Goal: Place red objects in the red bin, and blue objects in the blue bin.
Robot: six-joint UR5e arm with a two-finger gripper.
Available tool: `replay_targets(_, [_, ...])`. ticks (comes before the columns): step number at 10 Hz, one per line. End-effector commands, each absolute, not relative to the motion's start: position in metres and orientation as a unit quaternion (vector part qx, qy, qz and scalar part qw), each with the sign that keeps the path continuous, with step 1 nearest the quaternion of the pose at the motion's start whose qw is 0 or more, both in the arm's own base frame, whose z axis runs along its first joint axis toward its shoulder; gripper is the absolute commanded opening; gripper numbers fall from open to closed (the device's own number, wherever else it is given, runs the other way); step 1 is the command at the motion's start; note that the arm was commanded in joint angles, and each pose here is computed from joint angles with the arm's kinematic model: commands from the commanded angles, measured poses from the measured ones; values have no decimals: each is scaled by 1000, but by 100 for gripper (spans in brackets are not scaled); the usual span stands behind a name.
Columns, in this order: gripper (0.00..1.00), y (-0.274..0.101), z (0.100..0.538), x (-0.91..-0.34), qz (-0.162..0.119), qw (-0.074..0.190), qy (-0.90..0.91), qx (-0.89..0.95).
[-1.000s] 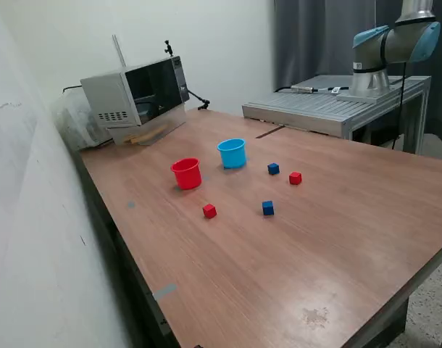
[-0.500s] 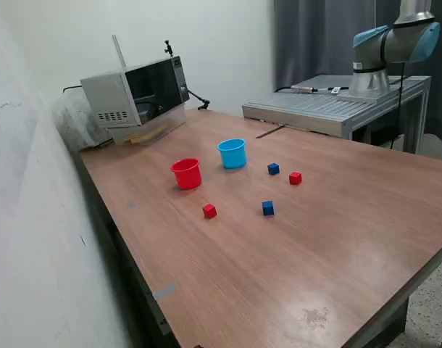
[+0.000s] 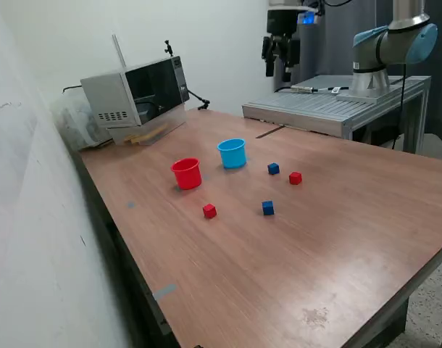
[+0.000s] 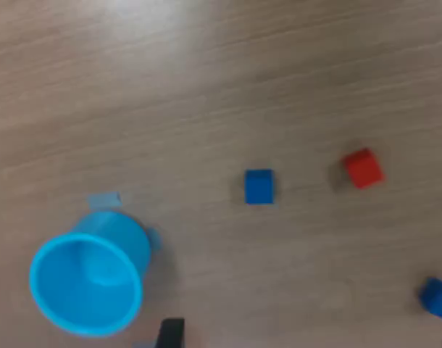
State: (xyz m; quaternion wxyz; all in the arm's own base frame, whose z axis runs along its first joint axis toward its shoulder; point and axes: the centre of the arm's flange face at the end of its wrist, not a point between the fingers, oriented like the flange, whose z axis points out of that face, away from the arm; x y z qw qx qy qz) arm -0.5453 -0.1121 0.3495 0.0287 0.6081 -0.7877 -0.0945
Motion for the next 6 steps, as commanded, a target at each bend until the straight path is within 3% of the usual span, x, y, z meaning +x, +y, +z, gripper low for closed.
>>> replay_targets(1, [100, -90, 274, -561, -75, 16, -801, 593])
replay_targets(6, [100, -97, 214, -571, -56, 18, -805, 591])
